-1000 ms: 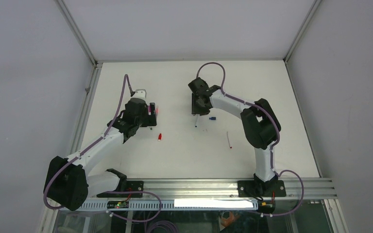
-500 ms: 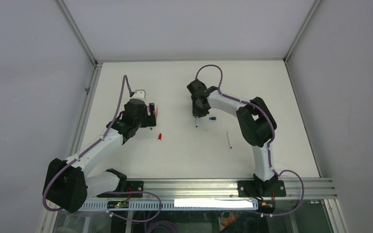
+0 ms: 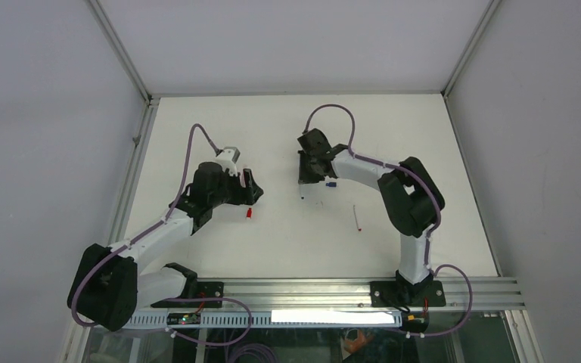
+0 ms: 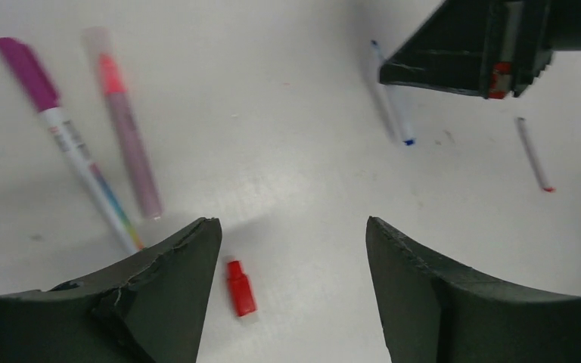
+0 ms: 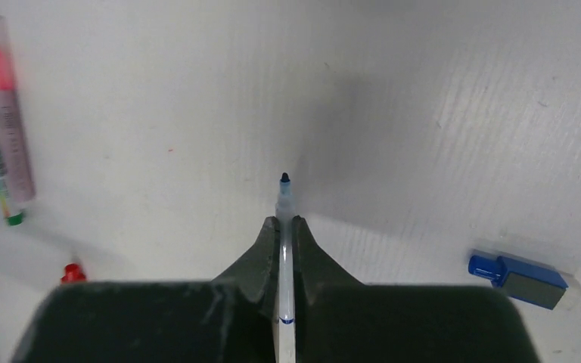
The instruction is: Insert the pens into the pen caps
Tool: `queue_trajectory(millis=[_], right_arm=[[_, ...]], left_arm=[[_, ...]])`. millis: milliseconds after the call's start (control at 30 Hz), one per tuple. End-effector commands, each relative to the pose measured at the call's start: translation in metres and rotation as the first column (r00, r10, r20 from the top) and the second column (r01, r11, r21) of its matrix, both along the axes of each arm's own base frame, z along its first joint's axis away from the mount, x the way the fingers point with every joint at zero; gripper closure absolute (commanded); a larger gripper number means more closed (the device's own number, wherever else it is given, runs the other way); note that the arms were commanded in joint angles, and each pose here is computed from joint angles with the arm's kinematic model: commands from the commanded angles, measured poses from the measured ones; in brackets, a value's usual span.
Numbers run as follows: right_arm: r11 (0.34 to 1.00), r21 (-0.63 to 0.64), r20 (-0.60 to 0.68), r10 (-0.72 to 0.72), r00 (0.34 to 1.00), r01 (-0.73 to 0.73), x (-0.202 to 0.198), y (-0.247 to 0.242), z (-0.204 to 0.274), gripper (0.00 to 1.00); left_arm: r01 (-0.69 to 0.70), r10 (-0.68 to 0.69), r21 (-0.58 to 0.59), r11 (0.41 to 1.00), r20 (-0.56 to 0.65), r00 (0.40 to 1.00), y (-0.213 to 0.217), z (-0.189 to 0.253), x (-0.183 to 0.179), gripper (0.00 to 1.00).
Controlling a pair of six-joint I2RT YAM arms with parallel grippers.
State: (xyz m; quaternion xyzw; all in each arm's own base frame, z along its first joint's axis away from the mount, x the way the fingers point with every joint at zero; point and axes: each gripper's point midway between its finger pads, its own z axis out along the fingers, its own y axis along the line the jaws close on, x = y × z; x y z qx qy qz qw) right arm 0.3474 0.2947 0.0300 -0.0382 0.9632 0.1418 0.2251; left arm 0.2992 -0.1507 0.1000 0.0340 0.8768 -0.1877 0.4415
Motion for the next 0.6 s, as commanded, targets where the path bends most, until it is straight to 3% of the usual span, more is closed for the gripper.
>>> queue_trajectory(millis=[0, 167, 567], right_arm=[[0.956, 0.286, 0.272, -0.02, 0.962, -0.061, 0.028, 0.037, 0.1, 1.0], [0.908, 0.407, 0.332, -0.042, 0.942, -0.102, 0.031, 0.053, 0.137, 1.0], [0.861, 0.483, 0.372, -0.037, 0.928, -0.16, 0.012, 0.063, 0.169, 1.0]], left_arm=[[0.316, -0.274, -0.254, 0.914, 0.187, 0.943, -0.068, 0.048, -0.001, 0.3], [0.357, -0.305, -0.274, 0.893, 0.215, 0.928, -0.083, 0.056, 0.008, 0.32], [0.327, -0.256, -0.301, 0.896, 0.251, 0.933, -0.087, 0.071, 0.023, 0.35]])
